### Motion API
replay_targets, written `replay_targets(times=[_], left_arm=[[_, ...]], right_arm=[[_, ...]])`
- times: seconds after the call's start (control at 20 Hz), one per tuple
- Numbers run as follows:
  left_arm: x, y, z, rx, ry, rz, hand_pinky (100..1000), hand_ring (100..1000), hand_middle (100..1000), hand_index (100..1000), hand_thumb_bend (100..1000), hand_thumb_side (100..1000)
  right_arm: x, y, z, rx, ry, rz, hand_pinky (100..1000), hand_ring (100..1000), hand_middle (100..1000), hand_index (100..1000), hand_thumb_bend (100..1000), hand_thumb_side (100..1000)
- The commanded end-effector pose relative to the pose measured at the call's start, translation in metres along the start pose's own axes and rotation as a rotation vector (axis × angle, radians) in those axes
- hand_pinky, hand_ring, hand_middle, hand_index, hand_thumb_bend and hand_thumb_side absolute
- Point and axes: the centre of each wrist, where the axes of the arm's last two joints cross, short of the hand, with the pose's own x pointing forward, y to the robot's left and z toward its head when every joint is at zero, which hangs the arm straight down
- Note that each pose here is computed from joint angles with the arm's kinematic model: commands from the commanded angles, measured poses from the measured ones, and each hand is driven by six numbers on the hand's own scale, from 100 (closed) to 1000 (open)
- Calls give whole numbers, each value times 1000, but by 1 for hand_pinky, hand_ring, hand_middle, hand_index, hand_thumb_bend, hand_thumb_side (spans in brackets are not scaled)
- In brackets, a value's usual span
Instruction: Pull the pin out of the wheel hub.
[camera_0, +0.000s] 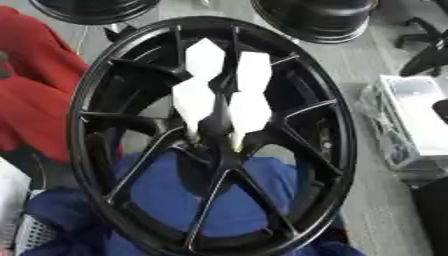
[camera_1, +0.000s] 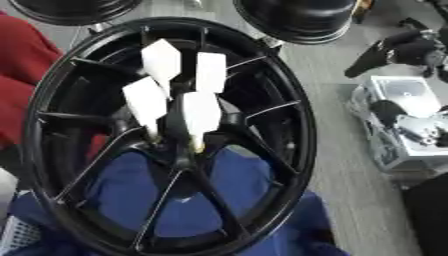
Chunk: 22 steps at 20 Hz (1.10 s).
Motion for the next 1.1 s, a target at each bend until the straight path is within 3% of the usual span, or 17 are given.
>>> replay_targets(times=[0.05,0.25,0.8,1.1], left_arm=[[8,3,-3,-21,-33,-21,701,717,578,657,474,542],[8,2,-2,-28,-27,-21,701,718,578,657,472,542],[7,1,0,-37,-15,-14,701,721,579,656,467,544],[5,2,2,-33,-1,-16,701,722,580,656,464,545]], right_arm=[[7,-20,-3,84,0,54,843,826,753,855,100,696],[12,-29,-13,118,-12,56,842,826,753,859,100,723],[28,-33,-52,118,-119,-116,843,821,757,886,100,792],[38,-37,-73,107,-184,-175,843,825,774,901,100,772]])
